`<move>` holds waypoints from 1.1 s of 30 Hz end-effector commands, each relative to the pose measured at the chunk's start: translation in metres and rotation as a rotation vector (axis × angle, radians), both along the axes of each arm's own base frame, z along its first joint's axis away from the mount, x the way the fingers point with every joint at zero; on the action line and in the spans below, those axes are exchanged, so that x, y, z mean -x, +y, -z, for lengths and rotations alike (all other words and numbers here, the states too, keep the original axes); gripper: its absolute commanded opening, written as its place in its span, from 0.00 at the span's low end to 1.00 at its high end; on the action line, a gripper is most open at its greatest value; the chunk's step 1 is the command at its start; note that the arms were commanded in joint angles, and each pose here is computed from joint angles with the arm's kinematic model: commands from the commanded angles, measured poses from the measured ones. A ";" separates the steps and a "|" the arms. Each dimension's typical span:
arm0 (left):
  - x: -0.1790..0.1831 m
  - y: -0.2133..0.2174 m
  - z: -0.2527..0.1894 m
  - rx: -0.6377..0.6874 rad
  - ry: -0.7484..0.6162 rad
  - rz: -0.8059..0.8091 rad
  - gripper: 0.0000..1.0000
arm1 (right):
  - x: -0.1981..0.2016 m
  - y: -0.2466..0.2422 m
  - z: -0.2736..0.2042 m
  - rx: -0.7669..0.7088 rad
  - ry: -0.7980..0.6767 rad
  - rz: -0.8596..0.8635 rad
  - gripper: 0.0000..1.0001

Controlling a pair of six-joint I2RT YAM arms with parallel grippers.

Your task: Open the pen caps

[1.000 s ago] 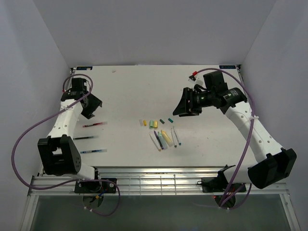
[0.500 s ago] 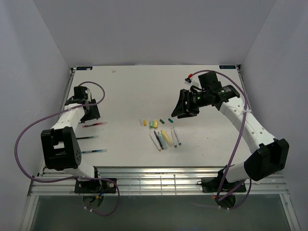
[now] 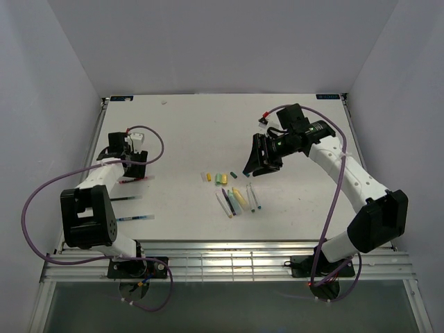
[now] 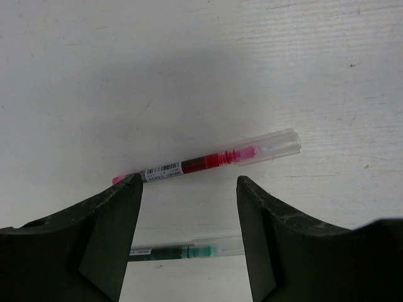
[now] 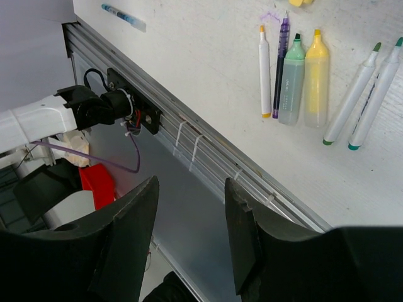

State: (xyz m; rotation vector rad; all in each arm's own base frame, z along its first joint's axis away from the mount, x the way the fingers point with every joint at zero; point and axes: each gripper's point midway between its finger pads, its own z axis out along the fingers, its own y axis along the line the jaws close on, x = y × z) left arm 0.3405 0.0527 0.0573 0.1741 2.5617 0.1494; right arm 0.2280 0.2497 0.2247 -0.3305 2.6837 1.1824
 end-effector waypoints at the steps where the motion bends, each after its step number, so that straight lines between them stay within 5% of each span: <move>1: -0.011 -0.002 -0.007 -0.027 -0.061 0.118 0.71 | 0.003 0.006 -0.014 -0.010 -0.030 -0.048 0.52; 17: 0.003 0.001 0.027 -0.074 0.040 0.232 0.65 | -0.007 0.022 -0.002 -0.001 0.009 -0.078 0.52; 33: 0.019 -0.012 0.070 0.030 0.187 0.229 0.54 | -0.017 0.025 -0.006 -0.001 -0.018 -0.071 0.52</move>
